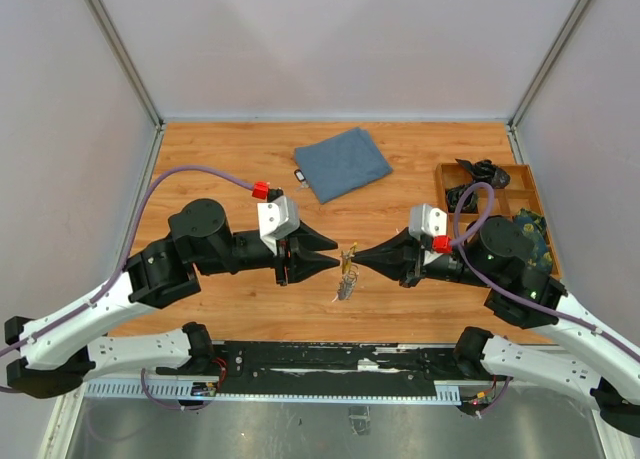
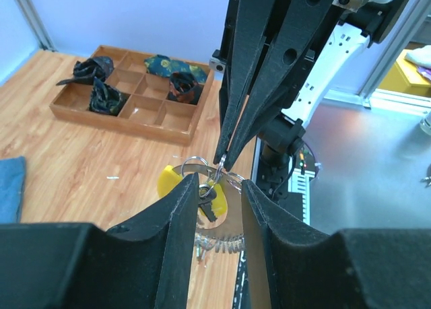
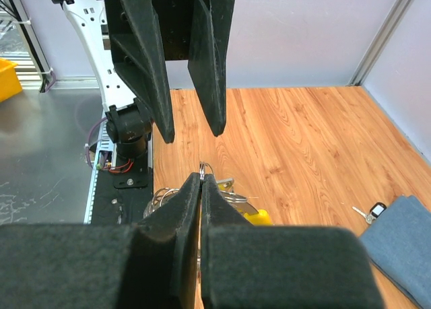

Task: Put the keys on the keyring

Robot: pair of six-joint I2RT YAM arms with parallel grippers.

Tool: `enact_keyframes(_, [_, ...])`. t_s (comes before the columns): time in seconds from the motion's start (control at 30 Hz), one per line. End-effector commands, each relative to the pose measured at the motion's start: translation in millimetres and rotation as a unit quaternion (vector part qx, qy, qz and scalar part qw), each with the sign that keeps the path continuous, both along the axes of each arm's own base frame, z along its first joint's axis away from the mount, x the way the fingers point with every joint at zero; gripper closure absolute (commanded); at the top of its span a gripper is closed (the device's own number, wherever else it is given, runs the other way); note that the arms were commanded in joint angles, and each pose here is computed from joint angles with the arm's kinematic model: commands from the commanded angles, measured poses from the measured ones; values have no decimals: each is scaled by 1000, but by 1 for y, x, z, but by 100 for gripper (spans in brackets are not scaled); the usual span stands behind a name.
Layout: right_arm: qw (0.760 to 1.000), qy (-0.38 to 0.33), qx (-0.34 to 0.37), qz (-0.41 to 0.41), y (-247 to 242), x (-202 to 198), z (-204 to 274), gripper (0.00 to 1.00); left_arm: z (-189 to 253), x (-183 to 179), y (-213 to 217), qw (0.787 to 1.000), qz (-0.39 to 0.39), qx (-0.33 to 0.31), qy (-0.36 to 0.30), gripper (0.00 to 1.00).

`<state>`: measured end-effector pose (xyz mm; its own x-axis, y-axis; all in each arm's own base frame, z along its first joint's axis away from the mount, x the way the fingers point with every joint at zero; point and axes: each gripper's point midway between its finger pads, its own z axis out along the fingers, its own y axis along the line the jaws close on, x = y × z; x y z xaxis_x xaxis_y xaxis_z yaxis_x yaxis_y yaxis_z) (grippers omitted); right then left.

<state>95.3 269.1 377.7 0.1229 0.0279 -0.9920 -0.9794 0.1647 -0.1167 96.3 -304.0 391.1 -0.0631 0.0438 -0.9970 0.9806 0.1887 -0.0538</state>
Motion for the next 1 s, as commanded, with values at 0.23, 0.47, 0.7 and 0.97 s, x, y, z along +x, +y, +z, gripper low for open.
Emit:
enact_keyframes(0.23, [998, -26, 60, 3, -4, -3, 30, 100, 27, -3, 2, 997, 4, -73, -20, 63])
enact_keyframes(0.47, [997, -25, 75, 8, -5, -6, 35, 100, 24, -5, -5, 997, -12, -71, -15, 62])
enact_keyframes(0.7, [996, -27, 84, 11, -6, -8, 39, 100, 15, -6, -15, 998, -25, -59, -8, 61])
enact_keyframes(0.97, [995, -28, 93, 12, -8, -10, 43, 100, 6, -6, -20, 998, -30, -50, 1, 63])
